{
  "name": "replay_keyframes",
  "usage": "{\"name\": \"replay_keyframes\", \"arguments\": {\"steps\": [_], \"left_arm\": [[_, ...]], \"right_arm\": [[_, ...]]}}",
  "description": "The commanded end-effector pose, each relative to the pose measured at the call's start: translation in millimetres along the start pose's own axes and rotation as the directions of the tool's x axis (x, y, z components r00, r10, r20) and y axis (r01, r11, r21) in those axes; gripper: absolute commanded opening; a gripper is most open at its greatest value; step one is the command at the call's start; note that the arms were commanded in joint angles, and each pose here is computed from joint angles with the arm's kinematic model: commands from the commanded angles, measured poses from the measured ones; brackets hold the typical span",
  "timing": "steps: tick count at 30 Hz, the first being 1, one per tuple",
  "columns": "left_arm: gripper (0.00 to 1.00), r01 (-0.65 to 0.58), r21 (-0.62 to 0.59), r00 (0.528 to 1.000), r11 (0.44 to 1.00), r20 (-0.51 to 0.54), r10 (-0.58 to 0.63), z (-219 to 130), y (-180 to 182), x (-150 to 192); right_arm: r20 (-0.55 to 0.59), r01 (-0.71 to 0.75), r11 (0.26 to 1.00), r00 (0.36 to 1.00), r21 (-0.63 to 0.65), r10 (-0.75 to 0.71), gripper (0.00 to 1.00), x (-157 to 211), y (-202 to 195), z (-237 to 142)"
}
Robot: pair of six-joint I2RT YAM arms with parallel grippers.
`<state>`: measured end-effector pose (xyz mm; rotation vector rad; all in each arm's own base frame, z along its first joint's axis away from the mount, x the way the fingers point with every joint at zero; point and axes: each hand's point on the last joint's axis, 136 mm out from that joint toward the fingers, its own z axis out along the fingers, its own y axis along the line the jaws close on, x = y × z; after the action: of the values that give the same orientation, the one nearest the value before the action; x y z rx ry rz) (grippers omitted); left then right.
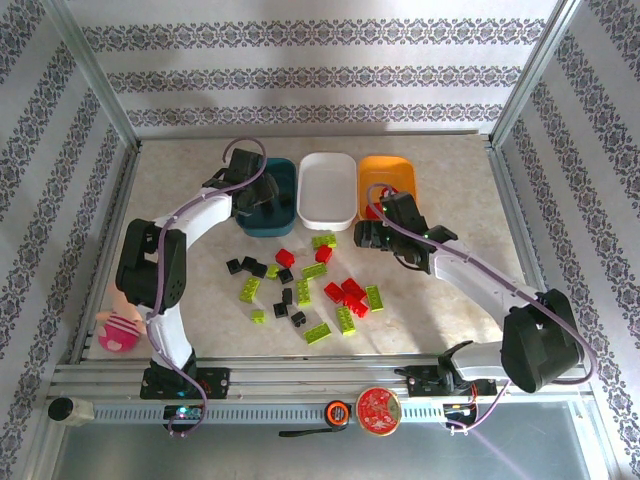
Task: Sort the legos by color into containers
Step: Place the lego in the container, then pick up the lego from the center of the table.
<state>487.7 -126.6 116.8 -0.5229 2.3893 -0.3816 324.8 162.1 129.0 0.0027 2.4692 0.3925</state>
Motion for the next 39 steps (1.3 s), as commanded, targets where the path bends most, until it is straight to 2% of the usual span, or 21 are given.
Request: {"name": "replay_keyframes", "arguments": {"steps": [1, 4, 8, 12, 18, 23, 31, 39], "left_arm": [[0.67, -0.004, 0.080, 0.999, 0.997, 0.055, -0.001, -23, -25, -22], [0.73, 0.002, 0.145, 0.998, 0.989, 0.069, -0.012, -44, -34, -21], [0.80, 0.014, 0.240, 0.998, 0.971, 0.057, -0.028, -75, -36, 5], [0.99, -0.001, 0.299, 0.999, 0.954, 0.039, -0.011, -105, -26, 47], [1.00, 0.014, 0.326, 1.000, 0.945, -0.001, -0.014, -133, 12, 103], [1.00, 0.014, 0.283, 1.000, 0.959, 0.000, -0.015, -138, 44, 130], [1.00, 0.028, 0.276, 0.998, 0.961, 0.043, -0.041, -141, 63, 141], [1.00, 0.031, 0.284, 0.999, 0.958, 0.029, -0.041, -134, 67, 149]], "right_arm": [[-0.008, 0.015, 0.997, 1.000, -0.071, -0.016, 0.84, 8, 15, -4], [-0.023, 0.030, 0.996, 0.999, -0.080, -0.032, 0.84, 16, 19, -5], [-0.056, 0.034, 0.995, 0.998, -0.091, -0.039, 0.84, 28, 24, -2], [-0.087, 0.040, 0.993, 0.995, -0.113, -0.050, 0.84, 38, 34, 7], [-0.106, 0.034, 0.985, 0.993, -0.170, -0.053, 0.84, 37, 67, 31], [-0.125, -0.045, 0.997, 0.991, -0.062, 0.037, 0.85, 40, 71, 59], [-0.125, -0.151, 0.989, 0.981, 0.008, 0.151, 0.86, 48, 80, 88], [-0.148, -0.165, 0.986, 0.975, 0.012, 0.165, 0.81, 48, 86, 106]]}}
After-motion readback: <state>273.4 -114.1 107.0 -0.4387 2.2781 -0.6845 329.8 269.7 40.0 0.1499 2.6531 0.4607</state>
